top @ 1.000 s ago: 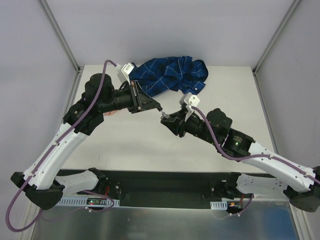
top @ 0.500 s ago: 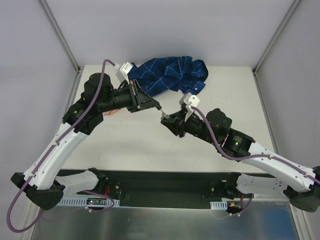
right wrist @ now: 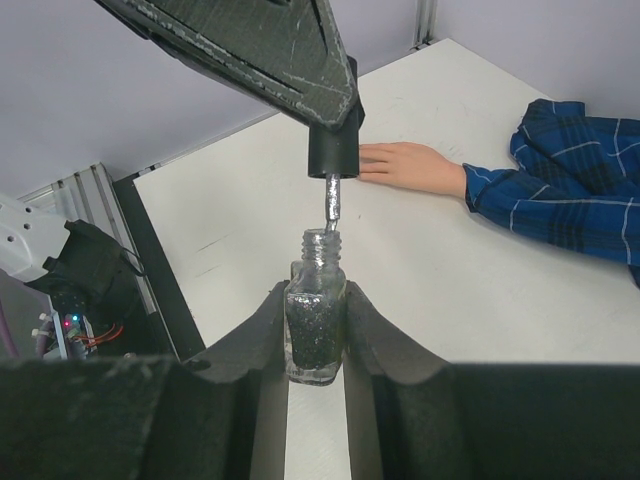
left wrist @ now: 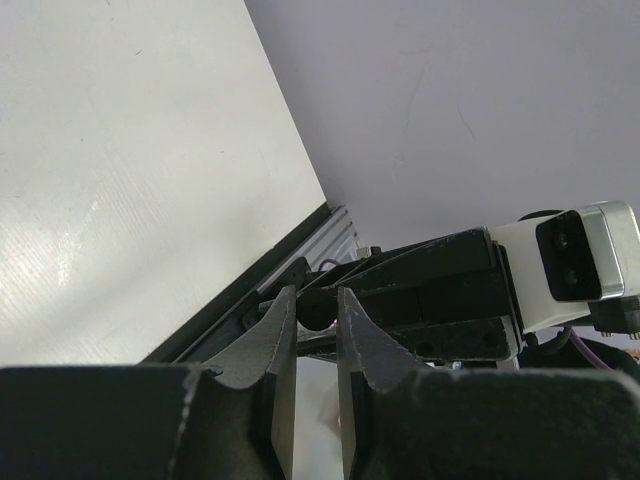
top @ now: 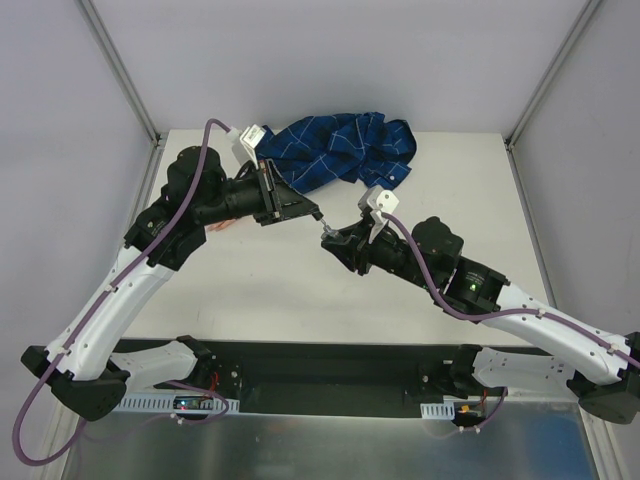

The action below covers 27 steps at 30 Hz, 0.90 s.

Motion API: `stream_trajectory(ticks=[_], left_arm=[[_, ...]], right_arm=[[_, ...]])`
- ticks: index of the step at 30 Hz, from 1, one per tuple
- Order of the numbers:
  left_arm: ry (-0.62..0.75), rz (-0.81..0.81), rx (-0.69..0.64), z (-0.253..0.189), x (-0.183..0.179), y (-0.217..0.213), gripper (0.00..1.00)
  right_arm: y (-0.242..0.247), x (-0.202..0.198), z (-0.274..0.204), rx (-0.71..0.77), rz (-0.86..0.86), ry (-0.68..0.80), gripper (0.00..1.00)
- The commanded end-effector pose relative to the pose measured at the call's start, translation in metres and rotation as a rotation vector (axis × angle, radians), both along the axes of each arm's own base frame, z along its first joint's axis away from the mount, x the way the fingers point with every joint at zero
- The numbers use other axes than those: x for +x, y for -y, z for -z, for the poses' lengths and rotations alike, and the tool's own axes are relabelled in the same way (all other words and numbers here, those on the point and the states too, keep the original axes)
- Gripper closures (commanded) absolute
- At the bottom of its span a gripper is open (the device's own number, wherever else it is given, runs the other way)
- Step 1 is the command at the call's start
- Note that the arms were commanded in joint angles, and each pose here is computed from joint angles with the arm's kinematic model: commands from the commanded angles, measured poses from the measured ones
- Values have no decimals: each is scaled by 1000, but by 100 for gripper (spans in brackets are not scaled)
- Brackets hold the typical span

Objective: Paint the nails

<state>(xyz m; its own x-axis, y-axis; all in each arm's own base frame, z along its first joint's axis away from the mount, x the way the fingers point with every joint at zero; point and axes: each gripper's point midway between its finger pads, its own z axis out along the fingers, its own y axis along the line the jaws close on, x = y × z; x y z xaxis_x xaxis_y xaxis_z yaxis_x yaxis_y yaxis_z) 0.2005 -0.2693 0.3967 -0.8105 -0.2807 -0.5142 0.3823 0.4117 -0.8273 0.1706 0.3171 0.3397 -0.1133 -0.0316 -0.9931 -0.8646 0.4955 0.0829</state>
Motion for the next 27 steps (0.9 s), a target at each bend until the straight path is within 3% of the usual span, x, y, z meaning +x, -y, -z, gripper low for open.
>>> stream_trajectory(ticks=[1, 27], left_arm=[[46, 1, -50, -22, -6, -6, 100], [80, 4, -67, -34, -11, -12, 100]], right_arm=[[-2, 1, -18, 55, 2, 22, 100], [-4, 2, -14, 50, 0, 14, 100]])
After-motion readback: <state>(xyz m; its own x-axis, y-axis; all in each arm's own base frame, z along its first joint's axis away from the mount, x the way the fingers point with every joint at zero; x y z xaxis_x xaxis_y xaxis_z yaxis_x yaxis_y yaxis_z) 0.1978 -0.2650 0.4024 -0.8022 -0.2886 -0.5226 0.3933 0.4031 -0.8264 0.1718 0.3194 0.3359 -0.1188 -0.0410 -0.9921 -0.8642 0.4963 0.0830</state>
